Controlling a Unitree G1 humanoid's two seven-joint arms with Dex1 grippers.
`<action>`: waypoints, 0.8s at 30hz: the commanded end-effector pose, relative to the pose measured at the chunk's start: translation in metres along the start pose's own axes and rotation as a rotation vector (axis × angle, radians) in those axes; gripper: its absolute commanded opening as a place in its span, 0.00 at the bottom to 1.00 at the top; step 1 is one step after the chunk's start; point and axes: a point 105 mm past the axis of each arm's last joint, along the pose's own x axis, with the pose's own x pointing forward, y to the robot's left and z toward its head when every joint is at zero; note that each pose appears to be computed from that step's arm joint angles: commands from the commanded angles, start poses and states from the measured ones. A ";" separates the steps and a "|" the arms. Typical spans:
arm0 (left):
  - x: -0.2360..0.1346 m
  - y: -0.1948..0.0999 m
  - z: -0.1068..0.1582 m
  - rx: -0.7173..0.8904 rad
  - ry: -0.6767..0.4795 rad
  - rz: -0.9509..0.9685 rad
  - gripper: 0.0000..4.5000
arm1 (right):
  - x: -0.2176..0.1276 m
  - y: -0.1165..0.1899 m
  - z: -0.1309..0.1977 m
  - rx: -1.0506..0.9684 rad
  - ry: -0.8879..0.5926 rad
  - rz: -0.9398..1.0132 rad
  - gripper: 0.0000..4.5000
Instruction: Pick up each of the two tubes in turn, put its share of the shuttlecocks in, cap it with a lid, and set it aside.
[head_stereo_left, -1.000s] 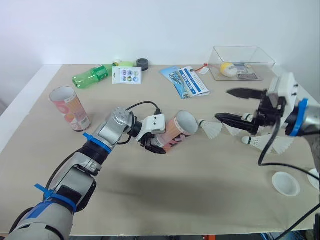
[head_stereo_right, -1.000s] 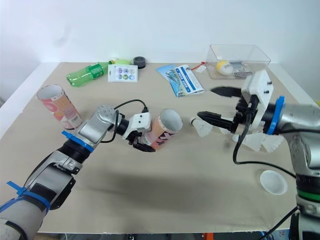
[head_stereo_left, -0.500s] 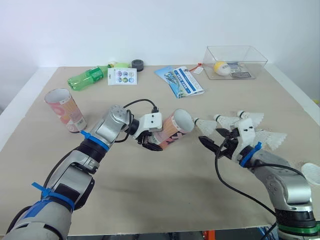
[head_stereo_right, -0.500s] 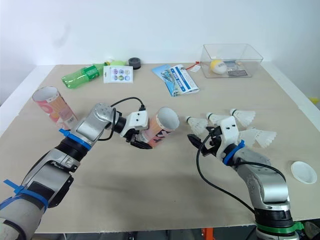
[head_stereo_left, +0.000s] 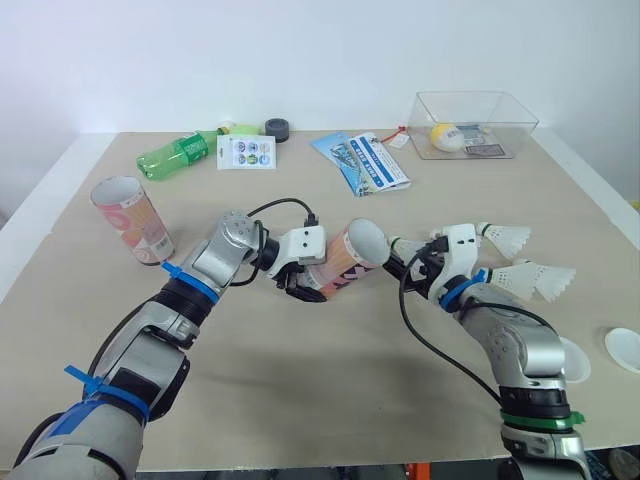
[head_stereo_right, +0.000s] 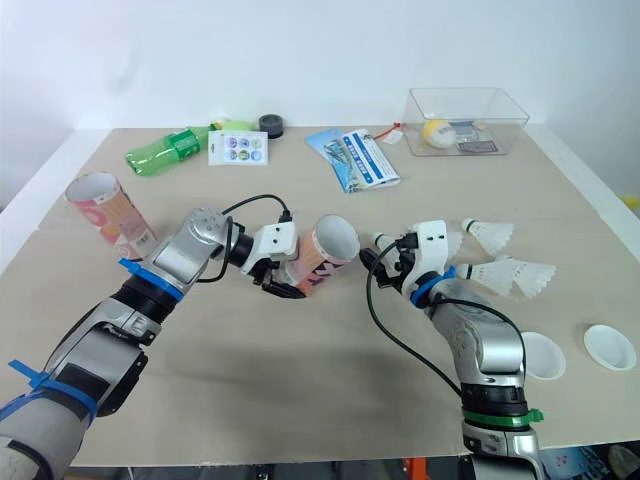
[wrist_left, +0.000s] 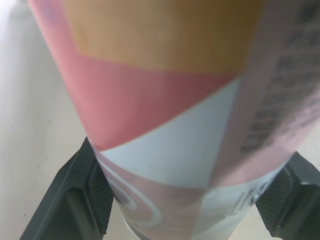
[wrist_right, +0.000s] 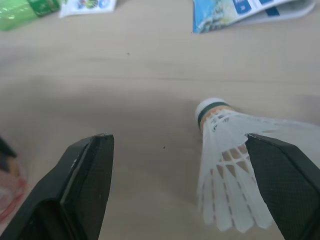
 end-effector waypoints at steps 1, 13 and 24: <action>0.002 -0.004 -0.010 -0.021 0.032 0.000 0.73 | 0.004 -0.006 0.015 -0.008 -0.056 -0.040 0.68; 0.001 -0.003 -0.015 -0.027 0.046 0.012 0.73 | 0.004 0.000 0.030 -0.050 -0.108 0.016 0.01; 0.000 0.001 -0.014 -0.032 0.047 -0.013 0.73 | -0.076 0.055 0.141 -1.064 -0.304 0.586 0.01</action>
